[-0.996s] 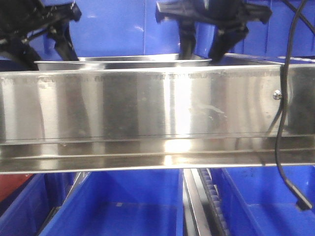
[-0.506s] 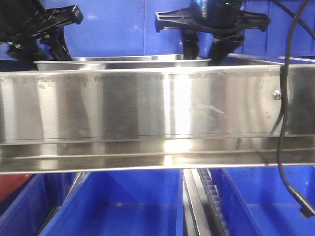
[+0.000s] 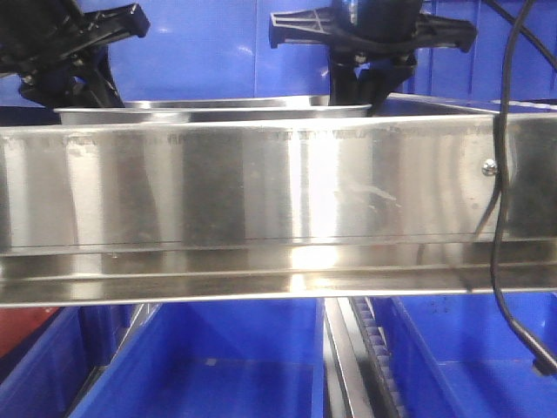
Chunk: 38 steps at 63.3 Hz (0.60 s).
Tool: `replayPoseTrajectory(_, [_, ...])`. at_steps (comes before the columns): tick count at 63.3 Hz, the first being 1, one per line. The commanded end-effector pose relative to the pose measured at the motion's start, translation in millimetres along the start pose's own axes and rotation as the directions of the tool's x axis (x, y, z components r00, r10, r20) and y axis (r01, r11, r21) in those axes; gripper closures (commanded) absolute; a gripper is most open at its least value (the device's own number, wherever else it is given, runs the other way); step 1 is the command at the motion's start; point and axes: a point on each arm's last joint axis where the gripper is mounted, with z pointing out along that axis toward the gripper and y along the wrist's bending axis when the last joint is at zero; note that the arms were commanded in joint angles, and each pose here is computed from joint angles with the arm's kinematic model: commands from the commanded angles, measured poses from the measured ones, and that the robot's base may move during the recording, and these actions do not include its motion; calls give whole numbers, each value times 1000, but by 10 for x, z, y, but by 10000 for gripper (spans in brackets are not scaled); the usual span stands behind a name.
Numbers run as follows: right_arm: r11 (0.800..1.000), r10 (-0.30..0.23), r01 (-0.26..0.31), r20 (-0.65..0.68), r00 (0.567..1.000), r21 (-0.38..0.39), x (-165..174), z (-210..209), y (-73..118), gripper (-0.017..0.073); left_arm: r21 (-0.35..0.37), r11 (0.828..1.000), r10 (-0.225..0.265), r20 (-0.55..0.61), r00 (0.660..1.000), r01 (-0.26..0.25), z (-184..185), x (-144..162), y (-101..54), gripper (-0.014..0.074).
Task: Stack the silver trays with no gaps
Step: 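Close both grippers on opposite rim edges of the silver tray, then lift the silver tray up off the shelf with both grippers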
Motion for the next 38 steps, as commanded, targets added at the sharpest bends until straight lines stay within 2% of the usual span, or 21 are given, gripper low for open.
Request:
replayPoseTrajectory(1, [998,-59,57,76,995,33,-36,-233,-3,640,11,999,29,94,995,-30,-282,-48,-55,610])
replayPoseTrajectory(14, [994,-83,64,228,970,91,-59,-628,18,640,23,998,42,254,966,-50,-727,-78,-128,610])
replayPoseTrajectory(22, [993,-107,87,337,935,75,-57,-897,89,640,28,998,49,345,937,-63,-1001,-70,-168,610])
replayPoseTrajectory(38, [993,-106,117,525,845,11,-16,-1450,147,640,22,995,75,519,851,-101,-1608,37,-237,610])
